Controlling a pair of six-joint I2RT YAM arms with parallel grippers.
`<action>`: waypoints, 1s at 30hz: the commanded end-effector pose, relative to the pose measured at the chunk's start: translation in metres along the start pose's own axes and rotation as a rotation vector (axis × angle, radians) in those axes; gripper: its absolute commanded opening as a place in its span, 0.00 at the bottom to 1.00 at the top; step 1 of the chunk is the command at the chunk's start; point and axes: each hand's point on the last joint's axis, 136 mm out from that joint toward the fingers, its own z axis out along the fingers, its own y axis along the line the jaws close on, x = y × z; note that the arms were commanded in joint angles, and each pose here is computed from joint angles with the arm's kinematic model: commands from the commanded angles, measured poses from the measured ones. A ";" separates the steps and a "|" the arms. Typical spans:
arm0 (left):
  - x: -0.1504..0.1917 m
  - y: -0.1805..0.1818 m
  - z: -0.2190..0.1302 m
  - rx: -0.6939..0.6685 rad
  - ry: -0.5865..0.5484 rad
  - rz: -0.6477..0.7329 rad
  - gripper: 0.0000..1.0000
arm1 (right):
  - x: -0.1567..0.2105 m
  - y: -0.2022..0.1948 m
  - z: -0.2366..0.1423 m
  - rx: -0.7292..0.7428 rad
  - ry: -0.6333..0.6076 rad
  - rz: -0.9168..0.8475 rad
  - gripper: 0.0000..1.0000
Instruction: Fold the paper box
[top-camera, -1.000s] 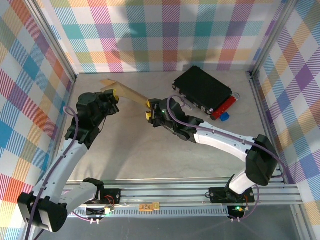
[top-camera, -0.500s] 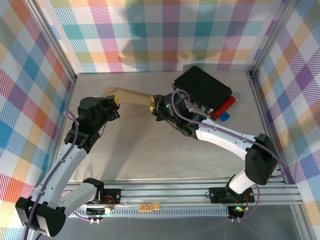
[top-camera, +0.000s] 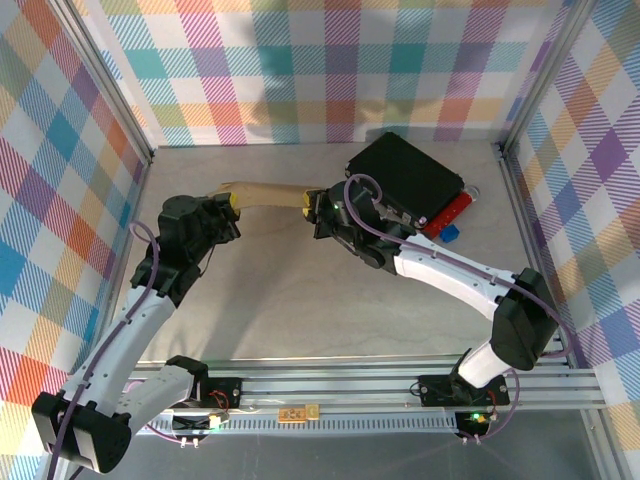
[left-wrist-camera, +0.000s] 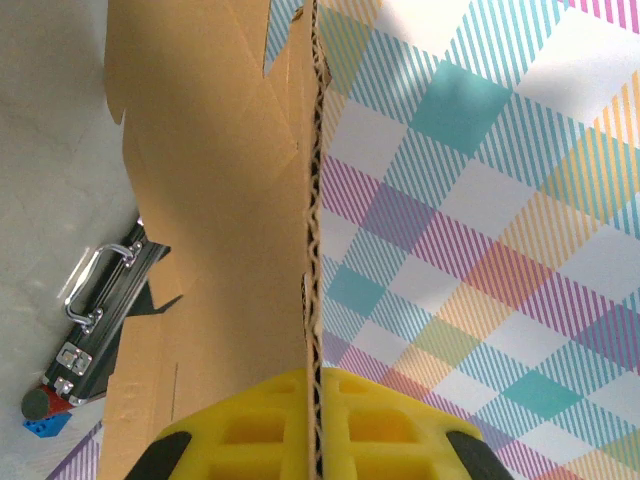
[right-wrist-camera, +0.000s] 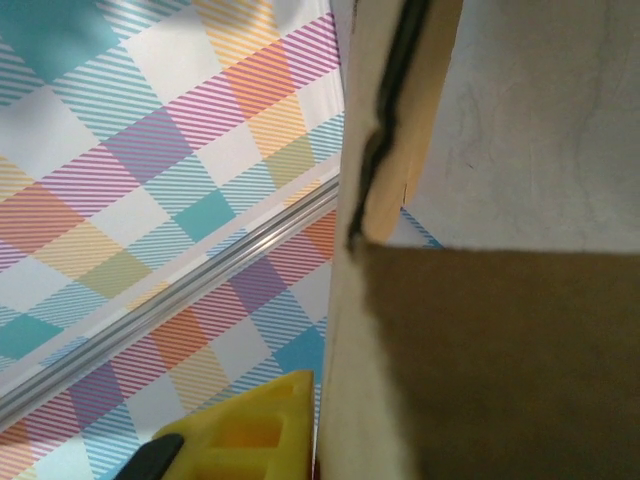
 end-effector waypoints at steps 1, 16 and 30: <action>0.009 0.000 0.000 -0.005 0.032 0.017 0.00 | 0.020 0.039 -0.020 -0.068 0.070 0.181 0.06; -0.033 -0.064 -0.112 -0.199 -0.329 0.628 0.95 | -0.024 0.096 -0.175 0.062 -0.101 -0.402 0.00; -0.029 -0.060 -0.108 -0.276 -0.297 0.657 0.89 | -0.040 0.109 -0.169 0.335 -0.176 -0.431 0.00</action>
